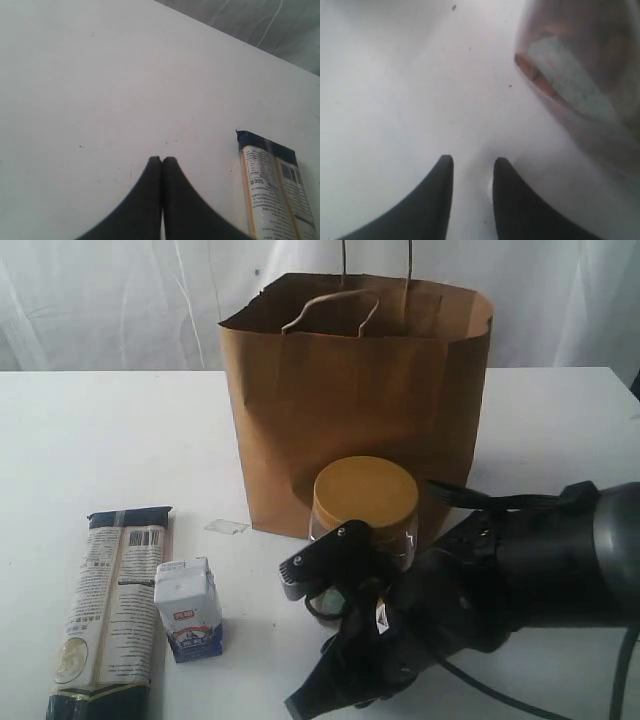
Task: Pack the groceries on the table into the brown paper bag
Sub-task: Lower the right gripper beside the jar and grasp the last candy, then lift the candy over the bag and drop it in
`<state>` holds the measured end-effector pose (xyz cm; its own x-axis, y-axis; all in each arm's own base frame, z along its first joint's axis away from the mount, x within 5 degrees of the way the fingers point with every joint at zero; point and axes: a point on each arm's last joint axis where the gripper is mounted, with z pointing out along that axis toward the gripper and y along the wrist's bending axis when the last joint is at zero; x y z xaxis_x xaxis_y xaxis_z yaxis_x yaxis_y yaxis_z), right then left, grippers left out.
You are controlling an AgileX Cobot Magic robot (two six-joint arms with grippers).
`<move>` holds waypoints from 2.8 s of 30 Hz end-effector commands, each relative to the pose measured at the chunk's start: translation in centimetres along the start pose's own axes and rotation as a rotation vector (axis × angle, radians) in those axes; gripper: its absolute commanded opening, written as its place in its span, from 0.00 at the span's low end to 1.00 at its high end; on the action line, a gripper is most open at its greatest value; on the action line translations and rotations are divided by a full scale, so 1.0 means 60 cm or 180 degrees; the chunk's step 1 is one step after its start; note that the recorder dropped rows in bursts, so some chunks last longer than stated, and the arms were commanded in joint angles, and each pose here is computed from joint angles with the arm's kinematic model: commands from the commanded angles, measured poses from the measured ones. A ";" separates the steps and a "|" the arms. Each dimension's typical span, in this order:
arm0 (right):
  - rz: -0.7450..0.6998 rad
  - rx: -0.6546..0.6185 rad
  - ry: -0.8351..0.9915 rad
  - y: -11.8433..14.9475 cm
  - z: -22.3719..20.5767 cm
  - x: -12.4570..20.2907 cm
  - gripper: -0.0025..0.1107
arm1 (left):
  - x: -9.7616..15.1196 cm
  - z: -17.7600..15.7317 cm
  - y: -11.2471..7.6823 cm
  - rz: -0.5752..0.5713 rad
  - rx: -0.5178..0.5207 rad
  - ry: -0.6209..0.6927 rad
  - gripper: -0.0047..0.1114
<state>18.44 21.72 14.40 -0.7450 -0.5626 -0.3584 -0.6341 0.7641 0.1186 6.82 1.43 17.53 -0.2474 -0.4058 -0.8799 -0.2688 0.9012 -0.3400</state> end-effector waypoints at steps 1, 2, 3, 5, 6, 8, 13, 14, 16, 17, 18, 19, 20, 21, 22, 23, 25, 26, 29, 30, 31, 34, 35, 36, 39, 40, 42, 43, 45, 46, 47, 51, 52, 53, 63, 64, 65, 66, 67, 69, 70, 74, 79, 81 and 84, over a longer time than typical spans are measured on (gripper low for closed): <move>0.0057 0.0044 0.0128 -0.003 0.008 0.007 0.27 | 0.002 0.000 0.001 0.0041 -0.0008 -0.0007 0.04; 0.0046 0.0064 0.0132 -0.004 0.008 0.007 0.27 | 0.002 0.000 0.001 0.0041 -0.0008 -0.0007 0.04; 0.0066 0.0090 0.0136 -0.006 0.008 0.007 0.27 | 0.002 0.000 0.001 0.0041 -0.0008 -0.0007 0.04; 0.0113 0.0143 0.0207 -0.008 0.008 0.011 0.27 | 0.002 0.000 0.001 0.0041 -0.0008 -0.0007 0.04; 0.0127 0.0170 0.0249 -0.009 0.008 0.013 0.27 | 0.002 0.000 0.001 0.0041 -0.0008 -0.0007 0.04; 0.0154 0.0205 0.0288 -0.011 0.007 0.015 0.27 | 0.002 0.000 0.001 0.0041 -0.0008 -0.0007 0.04; 0.0182 0.0196 0.0220 -0.011 0.008 0.011 0.27 | 0.002 0.000 0.001 0.0041 -0.0008 -0.0007 0.04; 0.0188 0.0193 0.0207 -0.010 0.007 0.011 0.27 | 0.002 0.000 0.001 0.0041 -0.0008 -0.0007 0.04; 0.0202 0.0186 0.0173 -0.010 0.001 0.008 0.27 | 0.002 0.000 0.001 0.0041 -0.0008 -0.0007 0.04; 0.0214 0.0179 0.0152 -0.009 -0.002 0.007 0.27 | 0.002 0.000 0.001 0.0041 -0.0008 -0.0007 0.04; 0.0224 0.0171 0.0139 -0.009 -0.007 0.006 0.27 | 0.002 0.000 0.001 0.0041 -0.0008 -0.0007 0.04; 0.0223 0.0166 0.0118 -0.008 -0.013 0.006 0.27 | 0.002 0.000 0.001 0.0041 -0.0008 -0.0007 0.04; 0.0222 0.0162 0.0103 -0.008 -0.018 0.005 0.27 | 0.002 0.000 0.001 0.0041 -0.0008 -0.0007 0.04; 0.0221 0.0157 0.0082 -0.007 -0.025 0.005 0.27 | 0.002 0.000 0.001 0.0041 -0.0008 -0.0007 0.04; 0.0220 0.0150 0.0055 -0.007 -0.031 0.004 0.27 | 0.002 0.000 0.001 0.0041 -0.0008 -0.0007 0.04; 0.0219 0.0145 0.0033 -0.006 -0.036 0.004 0.27 | 0.002 0.000 0.001 0.0041 -0.0008 -0.0007 0.04; 0.0207 0.0153 0.0045 -0.007 -0.039 0.006 0.27 | 0.002 0.000 0.001 0.0041 -0.0008 -0.0007 0.04; 0.0195 0.0161 0.0052 -0.007 -0.039 0.006 0.27 | 0.002 0.000 0.001 0.0041 -0.0008 -0.0007 0.04; 0.0119 0.0232 0.0066 -0.011 -0.034 0.006 0.27 | 0.002 0.000 0.001 0.0041 -0.0008 -0.0007 0.04; 0.0115 0.0249 0.0055 -0.012 -0.030 0.005 0.27 | 0.002 0.000 0.001 0.0041 -0.0008 -0.0007 0.04; 0.0103 0.0275 0.0053 -0.013 -0.027 0.005 0.27 | 0.002 0.000 0.001 0.0041 -0.0008 -0.0007 0.04; 0.0059 0.0356 0.0090 -0.018 -0.009 0.005 0.27 | 0.002 0.000 0.001 0.0041 -0.0008 -0.0007 0.04; 0.0075 0.0374 0.0119 -0.019 -0.004 0.007 0.27 | 0.002 0.000 0.001 0.0041 -0.0008 -0.0007 0.04; 0.0116 0.0383 0.0153 -0.019 0.001 0.008 0.27 | 0.002 0.000 0.001 0.0041 -0.0008 -0.0007 0.04; 0.0122 0.0394 0.0200 -0.020 0.006 0.010 0.26 | 0.002 0.000 0.001 0.0041 -0.0008 -0.0007 0.04; 0.0158 0.0395 0.0198 -0.020 0.006 0.010 0.27 | 0.002 0.000 0.001 0.0041 -0.0008 -0.0007 0.04; 0.0189 0.0396 0.0196 -0.020 0.006 0.010 0.23 | 0.002 0.000 0.001 0.0041 -0.0008 -0.0007 0.04; 0.0189 0.0396 0.0196 -0.020 0.006 0.010 0.20 | 0.002 0.000 0.001 0.0041 -0.0008 -0.0007 0.04; 0.0191 0.0414 0.0246 -0.021 0.006 0.013 0.12 | 0.002 0.000 0.001 0.0041 -0.0008 -0.0007 0.04; 0.0193 0.0428 0.0285 -0.021 0.006 0.015 0.10 | 0.002 0.000 0.001 0.0041 -0.0008 -0.0007 0.04; 0.0195 0.0443 0.0328 -0.022 0.005 0.017 0.08 | 0.002 0.000 0.001 0.0041 -0.0008 -0.0007 0.04; 0.0138 0.0498 0.0403 -0.025 0.005 0.020 0.08 | 0.002 0.000 0.001 0.0041 -0.0008 -0.0007 0.04; 0.0131 0.0497 0.0389 -0.025 0.004 0.019 0.09 | 0.002 0.000 0.001 0.0041 -0.0008 -0.0007 0.04; 0.0122 0.0495 0.0376 -0.024 0.003 0.017 0.11 | 0.002 0.000 0.001 0.0041 -0.0008 -0.0007 0.04; 0.0170 0.0496 0.0319 -0.023 -0.029 0.018 0.28 | 0.002 0.000 0.001 0.0041 -0.0008 -0.0007 0.04; 0.0199 0.0490 0.0307 -0.023 -0.027 0.019 0.28 | 0.002 0.000 0.001 0.0041 -0.0008 -0.0007 0.04; 0.0256 0.0476 0.0285 -0.022 -0.024 0.020 0.28 | 0.002 0.000 0.001 0.0041 -0.0008 -0.0007 0.04; 0.0367 0.0432 0.0270 -0.021 -0.018 0.022 0.28 | 0.002 0.000 0.001 0.0041 -0.0008 -0.0007 0.04; 0.0458 0.0372 0.0236 -0.019 -0.014 0.025 0.28 | 0.002 0.000 0.001 0.0041 -0.0008 -0.0007 0.04; 0.0520 0.0279 0.0145 -0.013 -0.004 0.029 0.28 | 0.002 0.000 0.001 0.0041 -0.0008 -0.0007 0.04; 0.0513 0.0251 0.0092 -0.011 -0.001 0.030 0.28 | 0.002 0.000 0.001 0.0041 -0.0008 -0.0007 0.04; 0.0492 0.0221 0.0037 -0.009 0.004 0.032 0.28 | 0.002 0.000 0.001 0.0041 -0.0008 -0.0007 0.04; 0.0476 0.0211 -0.0007 -0.009 0.004 0.030 0.28 | 0.002 0.000 0.001 0.0041 -0.0008 -0.0007 0.04; 0.0481 0.0209 -0.0013 -0.009 0.004 0.030 0.27 | 0.002 0.000 0.001 0.0041 -0.0008 -0.0007 0.04; 0.0489 0.0225 0.0032 -0.009 0.004 0.032 0.21 | 0.002 0.000 0.001 0.0041 -0.0008 -0.0007 0.04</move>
<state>17.57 20.43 13.62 -0.8296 -0.4405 -0.3432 -0.5010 0.8585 0.1093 6.82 1.43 17.53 -0.2474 -0.4058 -0.8799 -0.2688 0.9012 -0.3400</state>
